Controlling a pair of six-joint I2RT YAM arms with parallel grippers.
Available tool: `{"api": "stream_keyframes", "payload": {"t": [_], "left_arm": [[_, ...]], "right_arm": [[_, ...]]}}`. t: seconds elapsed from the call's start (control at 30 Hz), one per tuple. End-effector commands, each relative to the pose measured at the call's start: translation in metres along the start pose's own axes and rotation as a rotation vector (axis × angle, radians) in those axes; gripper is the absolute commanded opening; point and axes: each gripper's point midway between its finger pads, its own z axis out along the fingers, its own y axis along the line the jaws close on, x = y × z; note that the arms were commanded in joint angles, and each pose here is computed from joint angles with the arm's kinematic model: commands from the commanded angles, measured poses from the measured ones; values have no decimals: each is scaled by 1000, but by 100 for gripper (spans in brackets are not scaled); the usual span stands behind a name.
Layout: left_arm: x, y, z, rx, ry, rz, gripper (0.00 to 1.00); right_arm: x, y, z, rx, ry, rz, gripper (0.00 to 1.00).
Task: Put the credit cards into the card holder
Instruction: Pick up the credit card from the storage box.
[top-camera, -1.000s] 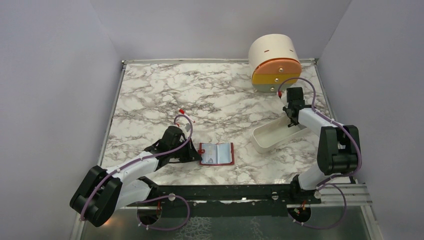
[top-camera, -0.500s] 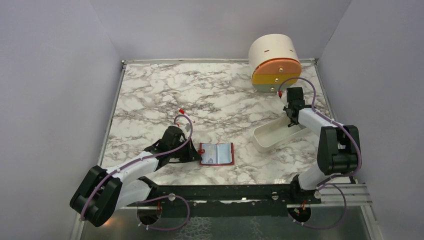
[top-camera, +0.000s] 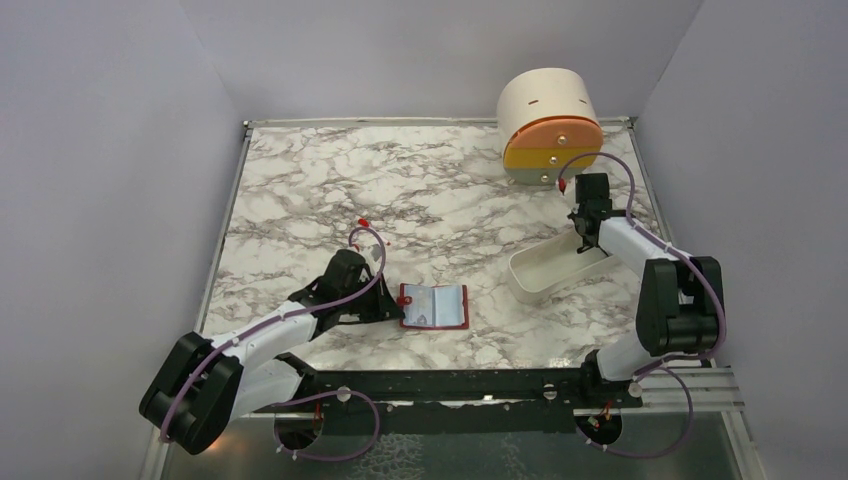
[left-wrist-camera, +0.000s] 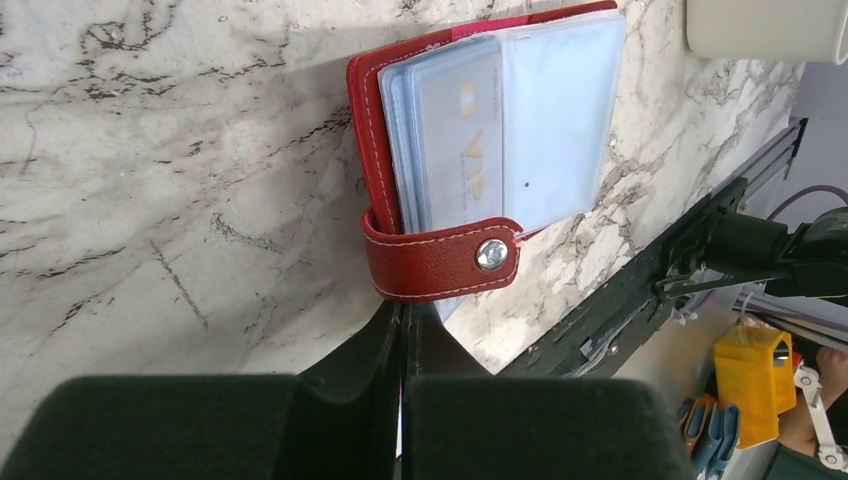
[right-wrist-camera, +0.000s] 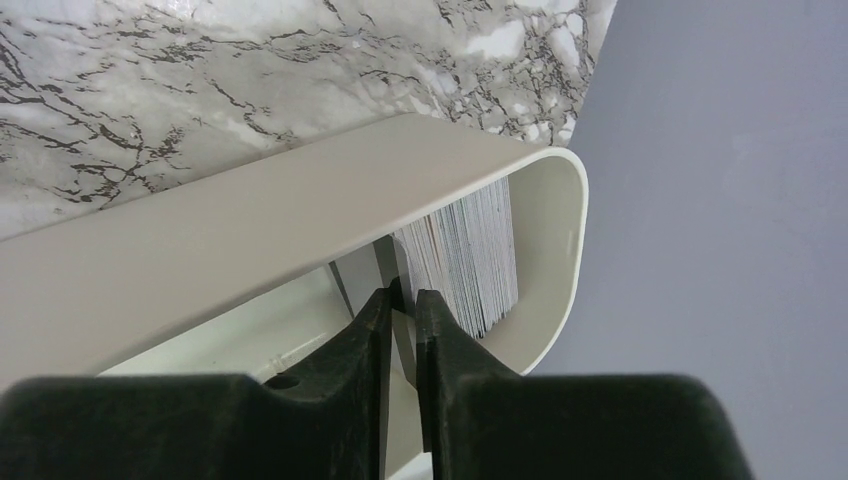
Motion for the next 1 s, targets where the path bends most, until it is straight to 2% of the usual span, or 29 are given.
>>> {"api": "stream_keyframes", "payload": {"t": [0.0, 0.17, 0.47, 0.7, 0.97], "left_arm": [[-8, -13, -5, 38, -25, 36, 0], [-8, -17, -6, 56, -21, 35, 0], [-4, -16, -4, 61, -1, 37, 0], [-5, -15, -5, 53, -11, 29, 0], [-8, -15, -5, 37, -10, 15, 19]], "right_arm": [[-9, -16, -10, 31, -42, 54, 11], [-14, -4, -18, -57, -77, 91, 1], [-21, -3, -44, -143, -79, 186, 1], [-36, -18, -73, -173, -138, 271, 1], [-82, 1, -145, -319, -397, 364, 1]]}}
